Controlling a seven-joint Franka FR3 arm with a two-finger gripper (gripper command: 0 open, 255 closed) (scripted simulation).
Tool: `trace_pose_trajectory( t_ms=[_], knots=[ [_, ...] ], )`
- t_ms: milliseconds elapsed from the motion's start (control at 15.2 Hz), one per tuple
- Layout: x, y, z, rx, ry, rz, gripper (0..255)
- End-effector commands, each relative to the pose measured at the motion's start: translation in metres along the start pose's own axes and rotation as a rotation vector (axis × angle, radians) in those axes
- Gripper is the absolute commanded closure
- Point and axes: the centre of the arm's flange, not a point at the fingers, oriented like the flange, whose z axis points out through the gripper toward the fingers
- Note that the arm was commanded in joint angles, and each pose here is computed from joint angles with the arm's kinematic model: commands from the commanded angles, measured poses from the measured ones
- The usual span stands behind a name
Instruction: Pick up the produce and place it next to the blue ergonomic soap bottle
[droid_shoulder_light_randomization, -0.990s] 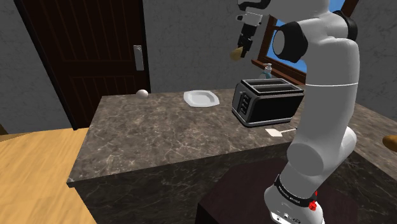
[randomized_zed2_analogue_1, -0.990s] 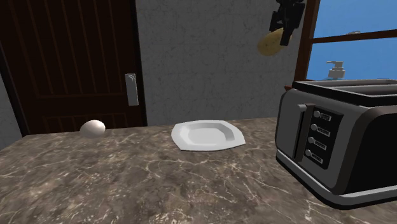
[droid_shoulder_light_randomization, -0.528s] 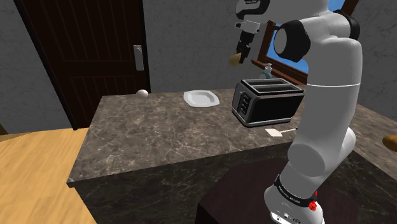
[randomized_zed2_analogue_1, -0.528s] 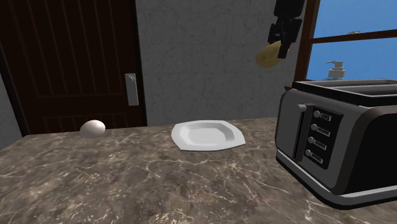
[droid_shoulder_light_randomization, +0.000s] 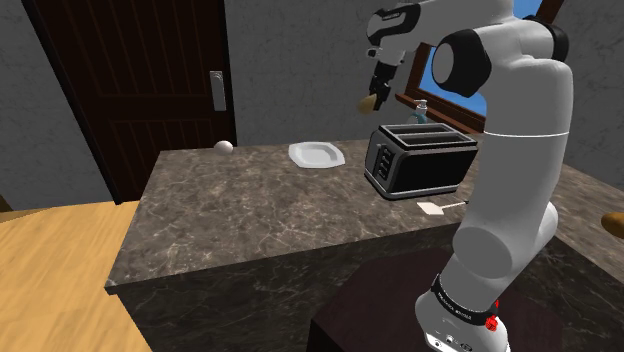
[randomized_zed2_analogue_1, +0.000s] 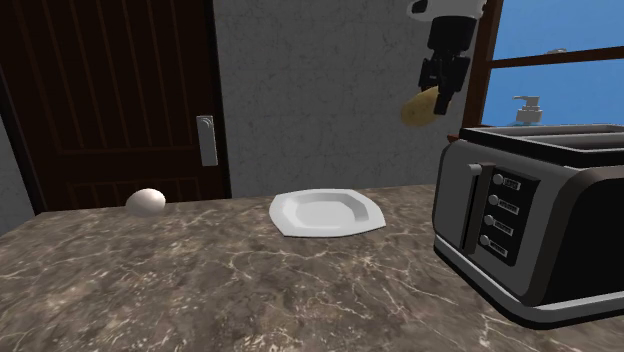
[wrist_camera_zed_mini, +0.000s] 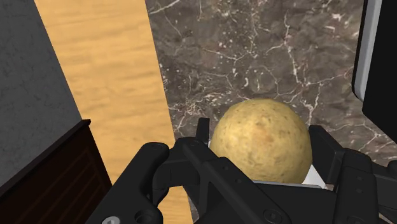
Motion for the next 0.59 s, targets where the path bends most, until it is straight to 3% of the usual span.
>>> trace_pose_trajectory(
  t_ms=[0,528],
  knots=[
    [-0.001,0.0,0.011,0.0,0.0,0.0,255],
    [-0.005,-0.003,0.053,0.0,0.0,0.0,255]
  ],
)
